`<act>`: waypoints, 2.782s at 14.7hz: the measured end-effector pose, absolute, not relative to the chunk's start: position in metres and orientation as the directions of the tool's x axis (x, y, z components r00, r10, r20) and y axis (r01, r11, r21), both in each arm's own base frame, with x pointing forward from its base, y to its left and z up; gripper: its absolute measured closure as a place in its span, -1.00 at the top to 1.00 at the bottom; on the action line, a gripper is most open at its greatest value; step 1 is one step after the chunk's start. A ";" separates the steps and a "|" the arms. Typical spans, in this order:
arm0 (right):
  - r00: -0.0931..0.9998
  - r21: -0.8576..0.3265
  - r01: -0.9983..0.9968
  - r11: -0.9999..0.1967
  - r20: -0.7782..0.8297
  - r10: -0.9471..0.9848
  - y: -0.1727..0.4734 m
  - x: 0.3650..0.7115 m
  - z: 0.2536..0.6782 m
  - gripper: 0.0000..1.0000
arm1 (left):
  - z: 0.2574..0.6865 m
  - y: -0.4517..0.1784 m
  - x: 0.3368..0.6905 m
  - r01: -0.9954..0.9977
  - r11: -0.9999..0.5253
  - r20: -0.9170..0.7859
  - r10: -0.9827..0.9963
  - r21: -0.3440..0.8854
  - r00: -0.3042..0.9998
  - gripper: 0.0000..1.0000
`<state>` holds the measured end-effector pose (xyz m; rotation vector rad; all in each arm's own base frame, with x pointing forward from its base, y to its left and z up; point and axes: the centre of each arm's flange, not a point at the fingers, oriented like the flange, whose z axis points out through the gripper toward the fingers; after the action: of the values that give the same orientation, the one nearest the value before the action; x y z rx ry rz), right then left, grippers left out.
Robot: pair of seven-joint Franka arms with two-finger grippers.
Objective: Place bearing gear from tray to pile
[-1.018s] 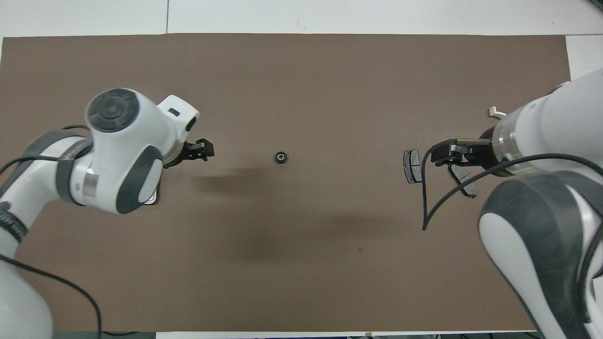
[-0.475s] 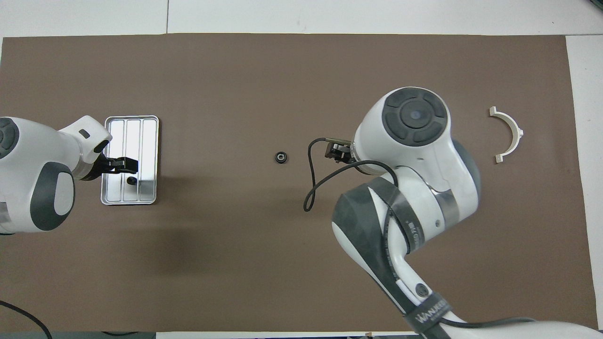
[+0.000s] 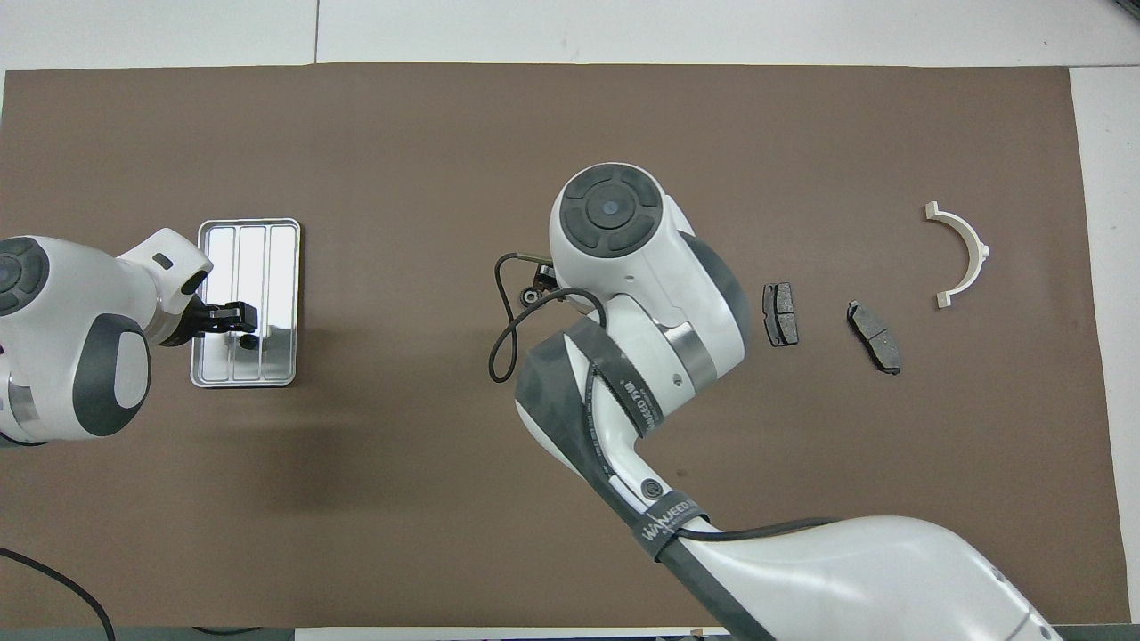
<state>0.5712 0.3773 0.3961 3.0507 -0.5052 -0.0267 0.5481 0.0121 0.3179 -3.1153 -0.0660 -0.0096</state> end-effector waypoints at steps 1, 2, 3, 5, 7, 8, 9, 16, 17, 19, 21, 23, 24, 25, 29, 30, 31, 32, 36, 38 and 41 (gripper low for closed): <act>0.942 0.071 -0.335 -0.939 0.006 -0.336 0.394 0.571 0.381 1.00 | 0.315 0.010 0.547 0.059 -0.998 0.011 0.059 -0.024 0.998 0.25; 0.937 0.083 -0.349 -0.934 0.014 -0.349 0.410 0.571 0.367 1.00 | 0.313 0.009 0.546 0.076 -0.997 0.012 0.076 -0.023 0.997 0.21; 0.934 0.088 -0.356 -0.930 0.020 -0.356 0.422 0.573 0.353 1.00 | 0.310 0.007 0.544 0.090 -0.996 0.013 0.090 -0.022 0.996 0.21; 0.931 0.078 -0.365 -0.928 0.027 -0.364 0.434 0.581 0.339 1.00 | 0.305 0.005 0.540 0.102 -0.995 0.007 0.102 -0.021 0.995 0.21; 0.929 0.045 -0.370 -0.928 0.045 -0.368 0.442 0.589 0.334 1.00 | 0.301 0.005 0.537 0.106 -0.994 0.000 0.106 -0.022 0.994 0.16; 0.928 0.028 -0.371 -0.928 0.054 -0.370 0.444 0.593 0.333 1.00 | 0.300 0.005 0.536 0.106 -0.994 -0.003 0.107 -0.022 0.994 0.15; 0.927 0.013 -0.371 -0.929 0.062 -0.369 0.446 0.595 0.332 1.00 | 0.298 0.005 0.535 0.107 -0.994 -0.007 0.107 -0.022 0.994 0.20; 0.927 -0.006 -0.371 -0.928 0.047 -0.371 0.454 0.595 0.307 1.00 | 0.298 -0.002 0.533 0.109 -0.994 -0.006 0.109 -0.021 0.994 0.01; 0.927 -0.009 -0.373 -0.928 0.039 -0.373 0.455 0.594 0.306 1.00 | 0.298 -0.002 0.533 0.110 -0.994 -0.006 0.110 -0.021 0.994 0.01; 0.927 -0.008 -0.375 -0.927 0.018 -0.375 0.456 0.591 0.299 0.96 | 0.299 -0.005 0.533 0.110 -0.994 -0.003 0.110 -0.017 0.994 -0.39; 0.928 0.002 -0.371 -0.928 0.007 -0.371 0.457 0.588 0.291 1.00 | 0.300 -0.007 0.533 0.107 -0.994 -0.003 0.108 -0.017 0.994 -0.52; 0.930 0.012 -0.367 -0.930 -0.001 -0.367 0.457 0.586 0.284 0.99 | 0.300 -0.007 0.533 0.108 -0.994 -0.002 0.108 -0.017 0.994 -0.52; 0.930 0.016 -0.366 -0.930 -0.004 -0.366 0.456 0.585 0.281 0.85 | 0.304 -0.006 0.535 0.110 -0.994 0.000 0.110 -0.017 0.994 -0.52; 0.930 0.020 -0.366 -0.930 -0.006 -0.366 0.456 0.584 0.279 0.80 | 0.312 -0.005 0.541 0.114 -0.993 0.003 0.114 -0.016 0.993 -0.52; 0.931 0.016 -0.366 -0.930 -0.004 -0.366 0.456 0.584 0.281 0.60 | 0.369 -0.004 0.571 0.149 -0.989 0.010 0.149 0.017 0.989 -0.52; 0.931 0.017 -0.366 -0.930 -0.004 -0.366 0.456 0.584 0.281 0.60 | 0.377 -0.004 0.575 0.153 -0.988 0.012 0.153 0.021 0.988 -0.52; 0.931 0.013 -0.365 -0.931 -0.003 -0.365 0.457 0.584 0.283 0.52 | 0.383 -0.004 0.577 0.156 -0.988 0.015 0.156 0.023 0.988 -0.52; 0.931 0.011 -0.365 -0.931 -0.002 -0.365 0.457 0.584 0.284 0.40 | 0.386 -0.004 0.579 0.159 -0.987 0.018 0.159 0.028 0.987 -0.52; 0.931 0.003 -0.364 -0.931 0.002 -0.364 0.458 0.585 0.288 -0.15 | 0.395 -0.005 0.582 0.166 -0.985 0.008 0.167 0.038 0.986 -0.52; 0.931 0.004 -0.364 -0.931 0.002 -0.364 0.458 0.585 0.288 -0.20 | 0.397 -0.006 0.582 0.170 -0.985 0.009 0.171 0.039 0.985 -0.52; 0.931 0.004 -0.364 -0.931 0.002 -0.364 0.458 0.585 0.289 -0.37 | 0.398 -0.006 0.583 0.174 -0.984 0.009 0.174 0.039 0.985 -0.52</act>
<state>0.5849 0.4580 0.2887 3.0833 -0.5812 0.0026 0.5826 -0.0059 0.3976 -3.1673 -0.2780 -0.0202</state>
